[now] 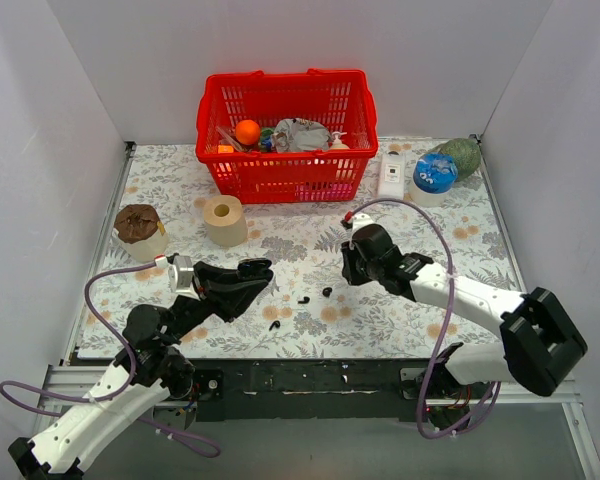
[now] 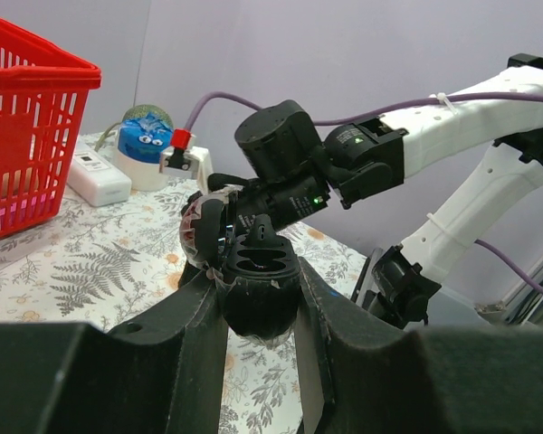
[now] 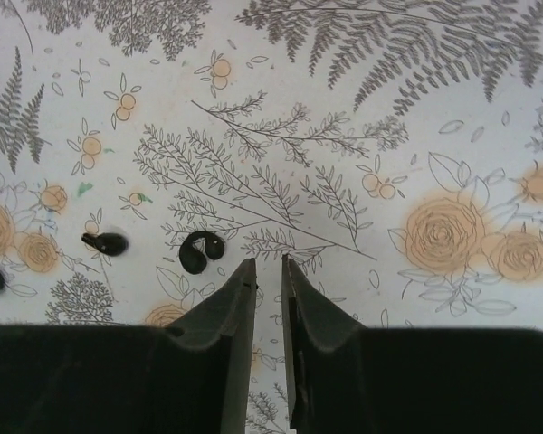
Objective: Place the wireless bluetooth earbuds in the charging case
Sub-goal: Adjust the earbud at the center of the board.
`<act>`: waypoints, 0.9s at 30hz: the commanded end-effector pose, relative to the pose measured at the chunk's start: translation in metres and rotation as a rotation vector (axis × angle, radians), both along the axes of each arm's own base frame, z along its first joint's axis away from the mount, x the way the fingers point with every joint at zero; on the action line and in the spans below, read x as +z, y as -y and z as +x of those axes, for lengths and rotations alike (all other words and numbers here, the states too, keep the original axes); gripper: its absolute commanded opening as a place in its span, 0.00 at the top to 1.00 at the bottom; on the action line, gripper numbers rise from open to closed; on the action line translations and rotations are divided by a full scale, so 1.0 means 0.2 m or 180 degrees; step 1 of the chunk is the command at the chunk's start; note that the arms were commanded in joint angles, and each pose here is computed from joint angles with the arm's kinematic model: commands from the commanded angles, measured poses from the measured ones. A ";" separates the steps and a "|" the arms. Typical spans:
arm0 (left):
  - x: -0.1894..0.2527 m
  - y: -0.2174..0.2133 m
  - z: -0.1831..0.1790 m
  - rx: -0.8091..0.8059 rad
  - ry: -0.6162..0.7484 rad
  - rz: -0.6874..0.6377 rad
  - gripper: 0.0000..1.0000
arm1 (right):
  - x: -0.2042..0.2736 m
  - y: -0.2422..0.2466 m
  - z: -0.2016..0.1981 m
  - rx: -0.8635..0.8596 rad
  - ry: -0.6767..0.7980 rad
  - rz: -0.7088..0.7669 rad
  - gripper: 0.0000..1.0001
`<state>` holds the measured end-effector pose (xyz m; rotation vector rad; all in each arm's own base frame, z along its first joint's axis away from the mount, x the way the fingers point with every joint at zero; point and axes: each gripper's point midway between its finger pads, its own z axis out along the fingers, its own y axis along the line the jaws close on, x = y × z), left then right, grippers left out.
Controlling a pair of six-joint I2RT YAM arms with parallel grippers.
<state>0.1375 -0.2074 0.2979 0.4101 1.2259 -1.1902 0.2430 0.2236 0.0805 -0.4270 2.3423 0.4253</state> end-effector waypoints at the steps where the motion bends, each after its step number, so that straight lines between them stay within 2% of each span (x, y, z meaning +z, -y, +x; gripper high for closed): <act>1: 0.01 0.00 0.02 0.0046 0.0022 -0.0017 1.00 | 0.00 -0.14 -0.01 0.0455 -0.0148 0.0075 0.62; 4: 0.00 0.00 0.01 0.0038 0.0015 -0.0020 1.00 | -0.02 -0.22 -0.04 0.0575 -0.0323 0.0253 0.55; 9: 0.01 0.00 0.01 0.0038 0.0015 -0.0020 1.00 | -0.04 -0.27 -0.06 0.0629 -0.0420 0.0264 0.57; 15: 0.00 0.00 0.01 0.0033 0.0009 -0.0012 1.00 | -0.10 -0.29 -0.15 0.0759 -0.0459 0.0240 0.71; 18: 0.00 0.00 0.01 0.0020 0.0013 -0.0008 1.00 | -0.15 -0.30 -0.20 0.0843 -0.0525 0.0195 0.89; 19: 0.00 0.00 0.01 0.0024 0.0008 -0.0006 1.00 | -0.16 -0.29 -0.21 0.0836 -0.0531 0.0180 0.98; 27: 0.00 0.00 0.01 0.0014 0.0003 -0.0003 1.00 | -0.29 -0.18 -0.17 0.0519 -0.0548 -0.0181 0.99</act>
